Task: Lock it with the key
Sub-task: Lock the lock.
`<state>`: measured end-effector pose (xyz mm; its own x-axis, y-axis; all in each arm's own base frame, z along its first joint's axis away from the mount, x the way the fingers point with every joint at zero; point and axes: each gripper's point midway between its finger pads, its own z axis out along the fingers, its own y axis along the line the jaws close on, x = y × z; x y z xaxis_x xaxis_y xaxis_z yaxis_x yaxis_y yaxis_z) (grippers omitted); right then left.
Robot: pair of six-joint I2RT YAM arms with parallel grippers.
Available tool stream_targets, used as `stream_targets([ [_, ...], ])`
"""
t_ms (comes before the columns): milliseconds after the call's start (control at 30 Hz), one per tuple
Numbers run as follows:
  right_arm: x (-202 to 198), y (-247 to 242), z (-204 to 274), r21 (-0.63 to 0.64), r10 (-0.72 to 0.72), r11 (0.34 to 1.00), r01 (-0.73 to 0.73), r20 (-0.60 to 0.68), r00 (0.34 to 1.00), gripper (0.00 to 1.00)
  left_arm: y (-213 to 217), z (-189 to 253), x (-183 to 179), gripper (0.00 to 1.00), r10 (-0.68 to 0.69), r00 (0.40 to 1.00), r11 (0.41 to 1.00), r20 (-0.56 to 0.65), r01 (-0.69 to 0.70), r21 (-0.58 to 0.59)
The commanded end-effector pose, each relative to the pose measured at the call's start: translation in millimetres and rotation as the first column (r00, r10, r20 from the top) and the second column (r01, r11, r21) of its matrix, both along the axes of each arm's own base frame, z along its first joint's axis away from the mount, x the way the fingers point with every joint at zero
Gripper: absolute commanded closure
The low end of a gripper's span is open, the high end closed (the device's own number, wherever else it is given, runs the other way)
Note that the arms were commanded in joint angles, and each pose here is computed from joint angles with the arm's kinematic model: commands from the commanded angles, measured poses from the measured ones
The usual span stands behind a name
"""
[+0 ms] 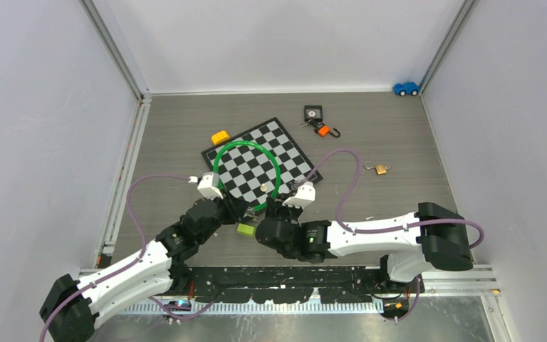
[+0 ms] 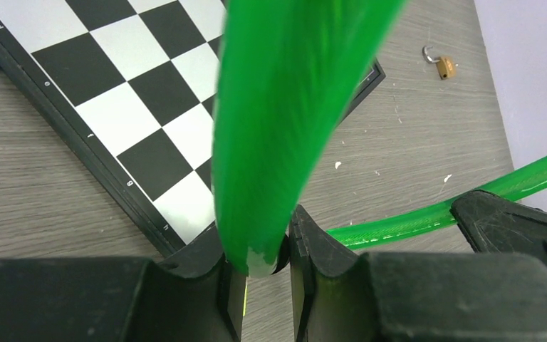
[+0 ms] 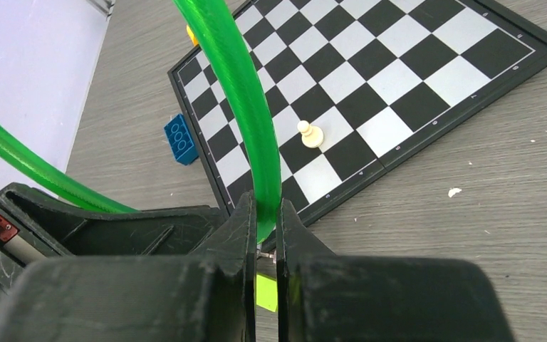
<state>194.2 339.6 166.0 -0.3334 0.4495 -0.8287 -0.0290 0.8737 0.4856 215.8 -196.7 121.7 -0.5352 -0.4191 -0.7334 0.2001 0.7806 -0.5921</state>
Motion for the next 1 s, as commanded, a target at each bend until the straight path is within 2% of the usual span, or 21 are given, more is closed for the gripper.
stream_targets([
  [0, -36, 46, -1, 0.133, 0.235, 0.966, -0.224, -0.077, 0.969, 1.00, -31, 122, 7, 1.00, -0.038, 0.968, 0.952, 0.248, 0.111, -0.287],
  [267, -45, 42, 8, 0.106, 0.356, 0.929, -0.355, 0.014, 0.934, 1.00, -33, 131, 1, 1.00, -0.071, 0.968, 0.948, 0.239, 0.140, -0.286],
  [367, -49, 42, 9, 0.066, 0.405, 0.911, -0.407, 0.036, 0.914, 1.00, -34, 136, -2, 1.00, -0.074, 0.971, 0.938, 0.227, 0.145, -0.314],
  [600, -57, 41, 9, 0.076, 0.474, 0.873, -0.481, 0.100, 0.875, 1.00, -39, 147, -6, 1.00, -0.096, 0.972, 0.917, 0.216, 0.170, -0.360],
  [967, -79, 48, -3, -0.003, 0.631, 0.768, -0.640, 0.168, 0.757, 1.00, -51, 163, -11, 1.00, -0.149, 0.968, 0.889, 0.203, 0.221, -0.400],
])
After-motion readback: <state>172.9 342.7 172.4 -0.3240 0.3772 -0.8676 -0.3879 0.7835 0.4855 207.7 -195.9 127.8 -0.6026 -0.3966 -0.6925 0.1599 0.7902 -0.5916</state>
